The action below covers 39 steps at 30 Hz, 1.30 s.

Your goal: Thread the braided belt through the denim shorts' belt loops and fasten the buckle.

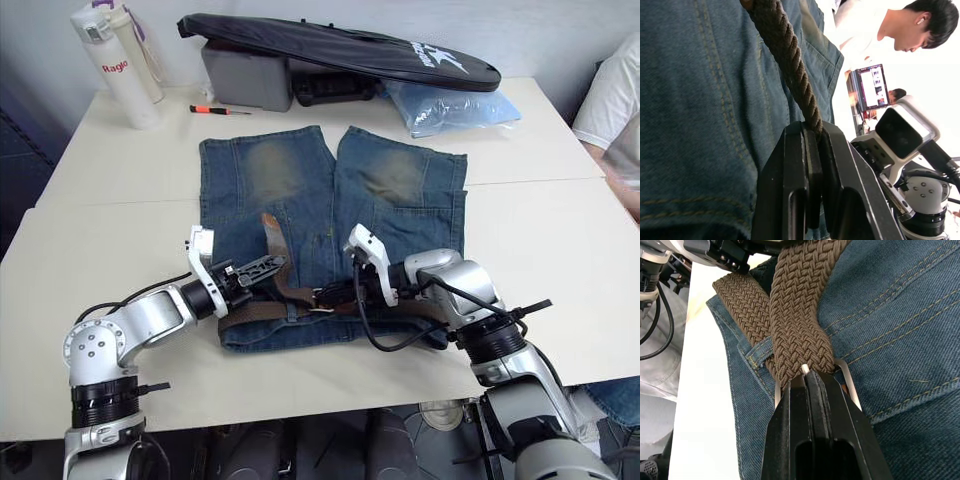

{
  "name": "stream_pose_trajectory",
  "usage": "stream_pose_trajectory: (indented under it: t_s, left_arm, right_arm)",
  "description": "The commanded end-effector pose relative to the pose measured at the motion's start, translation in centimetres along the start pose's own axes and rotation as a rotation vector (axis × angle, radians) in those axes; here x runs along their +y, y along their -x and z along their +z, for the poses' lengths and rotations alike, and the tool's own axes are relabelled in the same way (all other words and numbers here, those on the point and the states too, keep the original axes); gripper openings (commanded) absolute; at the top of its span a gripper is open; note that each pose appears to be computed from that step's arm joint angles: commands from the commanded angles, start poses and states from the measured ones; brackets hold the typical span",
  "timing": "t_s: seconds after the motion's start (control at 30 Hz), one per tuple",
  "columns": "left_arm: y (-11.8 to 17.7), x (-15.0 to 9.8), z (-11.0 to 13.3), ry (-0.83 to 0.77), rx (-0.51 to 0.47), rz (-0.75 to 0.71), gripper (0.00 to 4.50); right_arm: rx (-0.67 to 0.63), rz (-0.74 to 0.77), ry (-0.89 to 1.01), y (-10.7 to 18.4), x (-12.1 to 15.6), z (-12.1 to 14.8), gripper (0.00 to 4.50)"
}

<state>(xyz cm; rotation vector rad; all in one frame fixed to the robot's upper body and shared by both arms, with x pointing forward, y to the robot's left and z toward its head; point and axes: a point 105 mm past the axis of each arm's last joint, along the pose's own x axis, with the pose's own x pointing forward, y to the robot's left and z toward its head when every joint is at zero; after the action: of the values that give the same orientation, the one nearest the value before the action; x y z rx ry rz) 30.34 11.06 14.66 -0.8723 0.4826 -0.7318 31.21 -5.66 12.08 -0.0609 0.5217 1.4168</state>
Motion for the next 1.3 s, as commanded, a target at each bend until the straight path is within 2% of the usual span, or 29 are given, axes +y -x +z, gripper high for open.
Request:
stream_pose_trajectory:
  t_s: [0.03,0.2,0.27,0.4,0.53,0.63,0.7,0.9,1.13,1.3]
  left_arm:
    - [-0.3,-1.3,0.2,-0.025,0.003,-0.048,0.0]
    - [-1.1,-2.4,1.0,-0.056,0.025,-0.082,0.0]
    - [-1.6,-3.3,1.3,-0.104,0.072,-0.114,0.0]
    - [-2.4,-6.8,2.2,-0.27,0.197,-0.201,0.0]
    - [-2.6,-8.2,1.8,-0.344,0.296,-0.262,0.0]
    - [-3.0,-10.2,0.0,-0.451,0.476,-0.371,0.0]
    - [-3.4,-11.1,0.2,-0.517,0.529,-0.412,0.0]
    - [-5.5,-11.7,3.8,-0.641,0.493,-0.443,0.0]
    - [-6.8,-11.1,5.0,-0.651,0.468,-0.436,0.0]
    - [-8.8,-11.7,7.0,-0.61,0.344,-0.408,0.0]
  right_arm:
    - [0.093,-0.04,-0.045,-1.1,-0.8,-2.1,0.04]
    - [0.243,-0.023,-0.054,-1.5,-0.6,-4.2,0.04]
    - [0.29,-0.022,-0.042,-1.7,-0.5,-4.9,0.04]
    - [0.361,-0.024,-0.019,-1.9,-0.2,-6.1,0.04]
    - [0.368,-0.024,-0.013,-2.1,0.1,-6.3,0.04]
    - [0.394,-0.059,0.034,-2.3,0.0,-6.9,0.04]
    - [0.422,-0.083,0.066,-2.2,-0.3,-7.5,0.04]
    - [0.439,-0.091,0.072,-2.0,0.0,-8.4,0.04]
    - [0.43,-0.097,0.058,-2.0,0.3,-8.6,0.04]
    - [0.442,-0.086,0.06,-2.2,0.5,-9.0,0.04]
